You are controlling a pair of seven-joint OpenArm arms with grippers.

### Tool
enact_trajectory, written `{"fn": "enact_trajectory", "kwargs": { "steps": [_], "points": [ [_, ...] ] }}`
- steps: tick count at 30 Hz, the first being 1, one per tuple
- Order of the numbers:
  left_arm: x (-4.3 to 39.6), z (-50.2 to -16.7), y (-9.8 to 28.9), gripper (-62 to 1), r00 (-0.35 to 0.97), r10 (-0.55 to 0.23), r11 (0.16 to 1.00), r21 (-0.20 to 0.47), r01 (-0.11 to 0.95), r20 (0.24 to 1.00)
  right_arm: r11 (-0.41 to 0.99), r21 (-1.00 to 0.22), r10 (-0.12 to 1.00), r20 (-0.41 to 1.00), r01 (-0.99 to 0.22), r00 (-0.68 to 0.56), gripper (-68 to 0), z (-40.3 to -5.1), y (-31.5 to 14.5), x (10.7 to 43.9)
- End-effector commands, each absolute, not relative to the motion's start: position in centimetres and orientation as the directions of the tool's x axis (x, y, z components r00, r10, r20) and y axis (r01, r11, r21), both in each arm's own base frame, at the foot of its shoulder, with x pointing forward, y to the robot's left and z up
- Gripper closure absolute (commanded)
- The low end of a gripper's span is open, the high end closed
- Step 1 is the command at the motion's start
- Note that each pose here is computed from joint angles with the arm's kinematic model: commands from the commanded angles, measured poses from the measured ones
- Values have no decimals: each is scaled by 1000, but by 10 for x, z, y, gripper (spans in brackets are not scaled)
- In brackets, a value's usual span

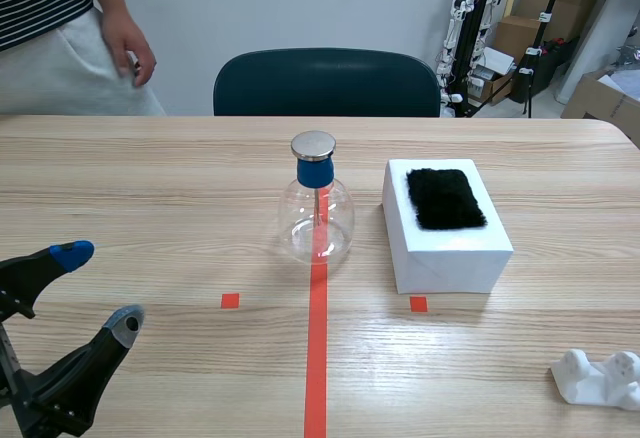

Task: Do the electroscope experiment. move the rod toward and away from the electroscope

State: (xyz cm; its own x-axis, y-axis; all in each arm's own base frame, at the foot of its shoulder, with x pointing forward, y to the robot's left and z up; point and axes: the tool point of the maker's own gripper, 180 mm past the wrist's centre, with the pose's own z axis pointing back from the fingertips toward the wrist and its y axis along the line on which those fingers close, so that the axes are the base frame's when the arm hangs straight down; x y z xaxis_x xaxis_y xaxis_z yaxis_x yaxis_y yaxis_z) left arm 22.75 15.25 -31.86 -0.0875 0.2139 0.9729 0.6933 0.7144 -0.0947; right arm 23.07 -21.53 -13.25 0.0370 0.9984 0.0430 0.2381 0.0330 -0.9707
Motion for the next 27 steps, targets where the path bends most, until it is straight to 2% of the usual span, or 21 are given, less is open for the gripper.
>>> {"fn": "enact_trajectory", "kwargs": {
  "steps": [1, 6, 12, 19, 27],
  "points": [
    [230, -310, 157, -623, -116, 230, 719, -88, 689, 966, 2, -966, 999, 15, 259, 47, 0, -130, -220, 236],
    [230, -310, 157, -623, -116, 230, 719, -88, 689, 966, -61, -965, 996, -42, 255, 80, 0, -134, -231, 252],
    [230, -311, 157, -623, -116, 230, 719, -88, 689, 966, -118, -960, 990, -92, 256, 109, 0, -122, -235, 277],
    [230, -310, 157, -623, -116, 230, 719, -88, 689, 966, -197, -943, 980, -187, 267, 65, 0, -122, -205, 308],
    [230, -310, 157, -623, -116, 230, 719, -88, 689, 966, -291, -925, 950, -309, 245, -38, 0, -154, -167, 339]
  ]
}}
